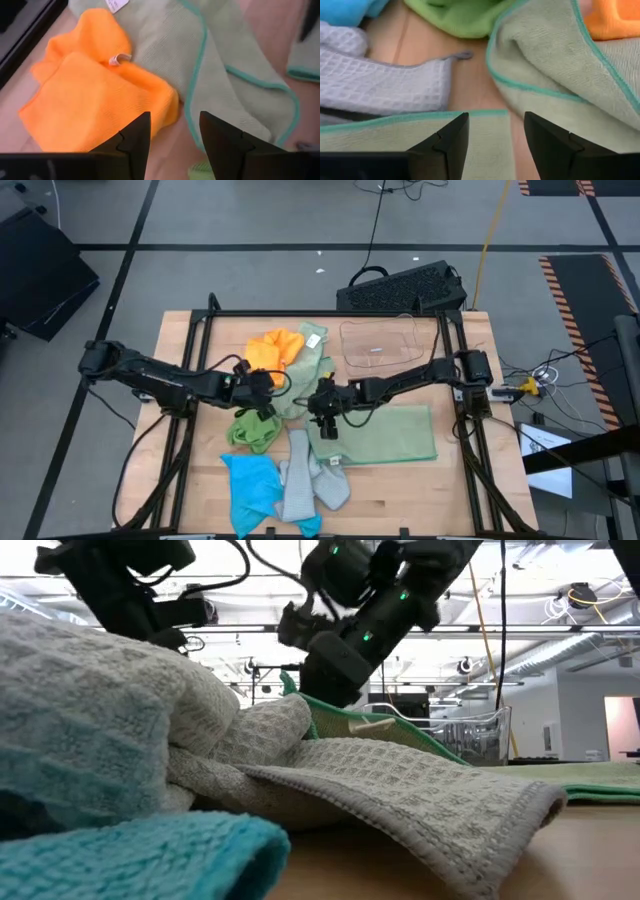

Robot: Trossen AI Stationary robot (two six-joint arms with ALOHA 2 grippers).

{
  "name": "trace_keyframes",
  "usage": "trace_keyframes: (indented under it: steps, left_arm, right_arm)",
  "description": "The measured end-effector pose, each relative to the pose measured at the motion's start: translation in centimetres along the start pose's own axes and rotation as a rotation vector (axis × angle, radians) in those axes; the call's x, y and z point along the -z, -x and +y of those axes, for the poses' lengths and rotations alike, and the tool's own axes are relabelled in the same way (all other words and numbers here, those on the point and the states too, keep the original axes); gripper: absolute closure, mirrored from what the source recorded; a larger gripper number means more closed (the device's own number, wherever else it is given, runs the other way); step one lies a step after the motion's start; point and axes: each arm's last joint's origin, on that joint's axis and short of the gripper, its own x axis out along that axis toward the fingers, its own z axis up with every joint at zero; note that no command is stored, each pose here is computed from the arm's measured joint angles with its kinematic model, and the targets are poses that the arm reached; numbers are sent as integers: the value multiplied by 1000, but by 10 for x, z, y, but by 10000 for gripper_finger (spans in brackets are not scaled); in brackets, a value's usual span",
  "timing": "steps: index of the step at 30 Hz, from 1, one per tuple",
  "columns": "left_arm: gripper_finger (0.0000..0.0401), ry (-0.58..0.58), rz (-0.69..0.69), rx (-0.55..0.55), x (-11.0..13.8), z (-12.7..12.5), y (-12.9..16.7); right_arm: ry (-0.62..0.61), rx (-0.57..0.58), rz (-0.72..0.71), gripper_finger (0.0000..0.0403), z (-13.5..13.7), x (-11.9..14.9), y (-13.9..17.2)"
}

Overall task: Fold microfiber towels
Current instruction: Fold the bottom light green microfiber towel

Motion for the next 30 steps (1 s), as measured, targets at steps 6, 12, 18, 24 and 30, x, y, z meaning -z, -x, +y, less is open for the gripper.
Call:
trace_keyframes:
  steps: [6, 12, 18, 24, 30]
  left_arm:
    - [229, 17, -14, -38, -1, 2, -2]
    - [229, 46, 3, -114, 5, 10, -7]
    - [229, 89, 56, -114, 17, 18, -18]
    - [229, 88, 25, -62, 13, 15, -19]
    - [229, 76, 13, -43, 11, 14, -19]
  right_arm:
    - [-6, -64, 23, 184, -14, 8, -10]
    - [7, -82, 27, 175, -21, 9, -11]
    - [-1, -131, 26, 184, -21, 11, -15]
    - [-32, -167, 38, 197, -20, 20, -29]
    - [-45, -189, 48, 233, -23, 22, -29]
